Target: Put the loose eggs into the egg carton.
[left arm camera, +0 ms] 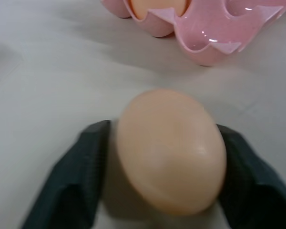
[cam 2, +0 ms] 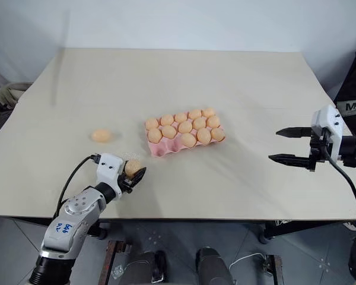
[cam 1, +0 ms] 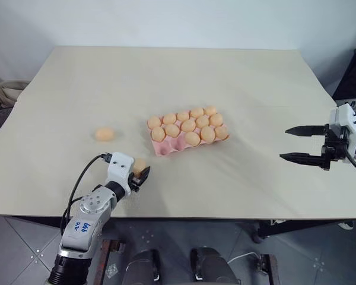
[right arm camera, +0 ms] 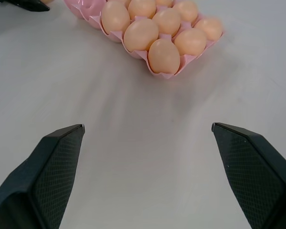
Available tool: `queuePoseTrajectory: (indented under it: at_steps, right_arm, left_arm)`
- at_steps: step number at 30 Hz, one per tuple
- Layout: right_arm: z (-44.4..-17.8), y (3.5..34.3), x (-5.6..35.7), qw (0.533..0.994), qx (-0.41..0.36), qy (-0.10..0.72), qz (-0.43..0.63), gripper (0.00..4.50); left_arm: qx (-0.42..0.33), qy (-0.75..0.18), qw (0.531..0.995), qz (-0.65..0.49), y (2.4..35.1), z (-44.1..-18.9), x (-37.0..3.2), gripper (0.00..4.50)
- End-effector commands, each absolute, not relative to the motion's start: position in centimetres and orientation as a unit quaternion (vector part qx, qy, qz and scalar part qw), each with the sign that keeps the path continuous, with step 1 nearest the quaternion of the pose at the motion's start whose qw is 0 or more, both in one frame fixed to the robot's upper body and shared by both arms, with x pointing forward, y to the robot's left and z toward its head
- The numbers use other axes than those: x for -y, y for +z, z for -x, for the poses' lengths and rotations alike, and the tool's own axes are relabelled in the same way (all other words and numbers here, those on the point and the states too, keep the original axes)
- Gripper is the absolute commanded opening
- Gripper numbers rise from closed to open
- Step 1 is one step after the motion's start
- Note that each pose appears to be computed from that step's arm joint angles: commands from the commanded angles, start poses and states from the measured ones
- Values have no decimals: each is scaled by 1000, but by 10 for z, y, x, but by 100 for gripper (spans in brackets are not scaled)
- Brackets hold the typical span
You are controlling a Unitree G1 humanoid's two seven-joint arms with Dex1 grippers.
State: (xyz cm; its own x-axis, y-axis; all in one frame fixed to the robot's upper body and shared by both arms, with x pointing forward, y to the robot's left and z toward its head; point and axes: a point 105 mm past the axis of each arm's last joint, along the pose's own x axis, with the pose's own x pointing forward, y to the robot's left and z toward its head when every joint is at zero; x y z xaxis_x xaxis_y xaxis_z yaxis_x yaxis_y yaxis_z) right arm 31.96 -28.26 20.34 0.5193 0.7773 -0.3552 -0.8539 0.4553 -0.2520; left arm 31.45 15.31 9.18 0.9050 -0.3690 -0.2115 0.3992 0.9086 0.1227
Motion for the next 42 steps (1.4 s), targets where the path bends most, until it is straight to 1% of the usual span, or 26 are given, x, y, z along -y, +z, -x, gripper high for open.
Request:
queuePoseTrajectory:
  at_steps: [1,3,9,12,15,17,18,21,23,28,32,35,38,42]
  right_arm:
    - [-316,220,285,852,-72,472,214,450]
    - [-315,220,285,852,-71,472,214,450]
    - [-307,226,279,844,-60,492,203,450]
    - [-295,226,274,827,-59,524,195,450]
    - [-297,225,272,834,-57,513,194,450]
    - [-298,223,272,839,-57,506,194,450]
    - [-298,222,272,840,-59,503,193,450]
    - [-298,220,272,846,-59,494,193,450]
    - [-297,219,273,849,-58,488,193,450]
    - [-292,217,274,856,-58,478,189,450]
    - [-287,214,276,862,-59,467,186,450]
    - [-284,213,277,866,-60,460,185,450]
    - [-282,212,278,869,-62,455,185,450]
    - [-280,211,279,871,-63,450,184,450]
  left_arm:
    - [-71,-202,973,-90,101,-317,-150,183]
    - [-59,-219,970,-89,109,-316,-147,170]
    - [-1,-297,953,-64,149,-310,-137,170]
    - [32,-356,931,-70,179,-312,-132,170]
    - [34,-393,917,-60,189,-321,-124,170]
    - [32,-413,907,-71,190,-326,-120,170]
    - [23,-439,894,-82,186,-329,-114,170]
    - [-20,-491,863,-118,171,-341,-102,170]
    - [-22,-512,845,-151,163,-349,-97,170]
    - [-25,-528,833,-162,158,-367,-88,170]
    - [-18,-531,829,-171,161,-380,-80,170]
    - [2,-524,835,-168,168,-390,-74,170]
    - [7,-521,838,-163,170,-395,-69,170]
    - [3,-527,834,-163,164,-395,-64,170]
